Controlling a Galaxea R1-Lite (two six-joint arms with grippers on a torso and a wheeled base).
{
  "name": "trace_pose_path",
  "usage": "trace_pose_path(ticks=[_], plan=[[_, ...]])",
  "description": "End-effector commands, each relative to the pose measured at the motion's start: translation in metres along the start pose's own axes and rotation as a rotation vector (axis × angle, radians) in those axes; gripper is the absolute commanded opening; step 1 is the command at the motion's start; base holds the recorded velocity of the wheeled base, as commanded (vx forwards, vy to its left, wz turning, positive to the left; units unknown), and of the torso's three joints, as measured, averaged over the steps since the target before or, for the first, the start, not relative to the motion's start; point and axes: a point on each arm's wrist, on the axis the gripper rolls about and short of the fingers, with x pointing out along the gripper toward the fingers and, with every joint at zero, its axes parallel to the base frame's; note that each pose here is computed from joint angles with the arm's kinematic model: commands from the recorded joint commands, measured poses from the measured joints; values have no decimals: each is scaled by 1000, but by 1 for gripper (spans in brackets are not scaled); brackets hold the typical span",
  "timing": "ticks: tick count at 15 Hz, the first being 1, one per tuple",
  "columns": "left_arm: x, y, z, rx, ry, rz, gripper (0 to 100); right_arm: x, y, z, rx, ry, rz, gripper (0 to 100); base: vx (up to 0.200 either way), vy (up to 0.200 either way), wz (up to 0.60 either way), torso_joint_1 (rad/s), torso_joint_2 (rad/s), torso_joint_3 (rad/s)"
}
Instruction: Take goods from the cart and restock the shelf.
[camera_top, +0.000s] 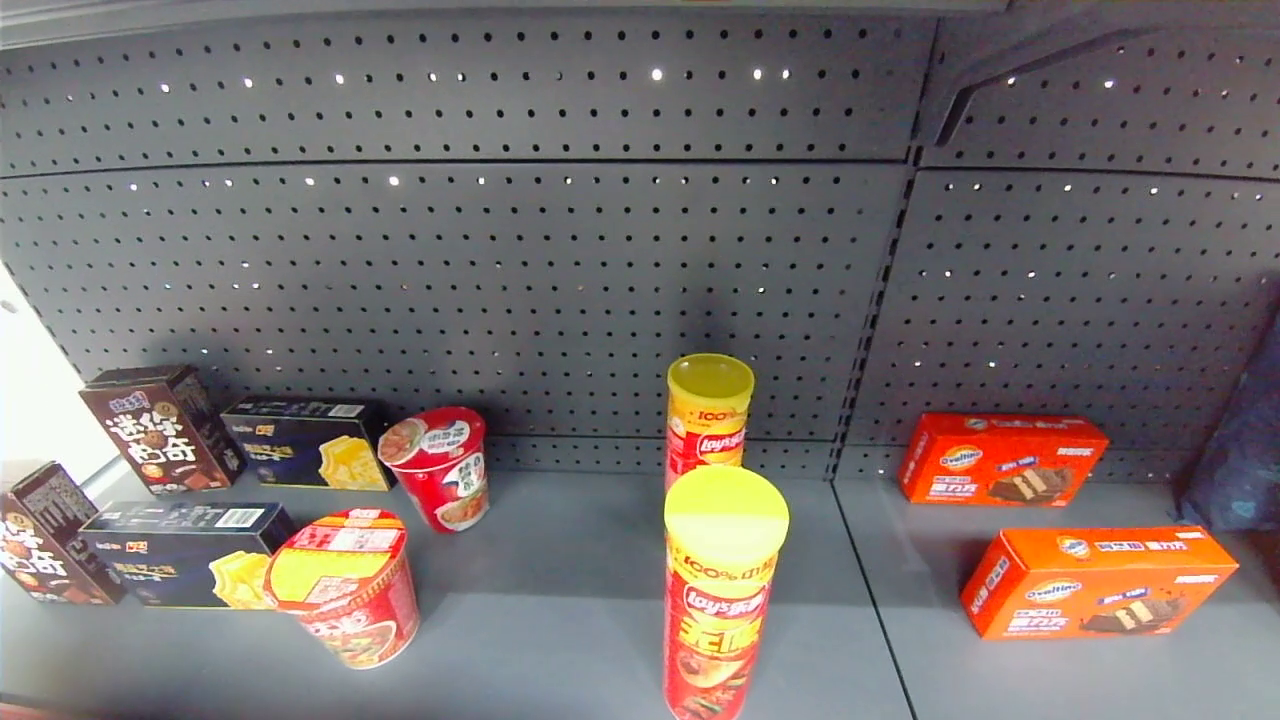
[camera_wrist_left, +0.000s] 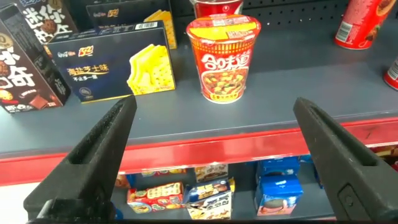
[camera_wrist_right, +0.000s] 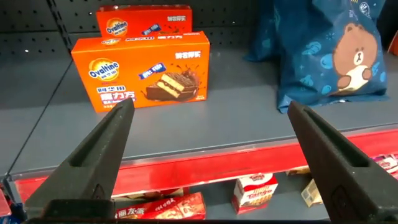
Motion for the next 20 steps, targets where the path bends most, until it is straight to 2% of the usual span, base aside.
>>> trace_pose_path(ticks=[1,12,17,20], plan=[[0,0,0,0,2,0,100,0,0,0,-1,2,0,100,0,0,0,0,0,0],[0,0,0,-5,2,0,100,0,1,0,-3,5,49,100,0,0,0,0,0,0],[0,0,0,-26,2,0,100,0,2,0,-4,4,65,100,0,0,-120,0,0,0],[0,0,0,-26,2,0,100,0,2,0,-4,3,68,100,0,0,0,0,0,0]])
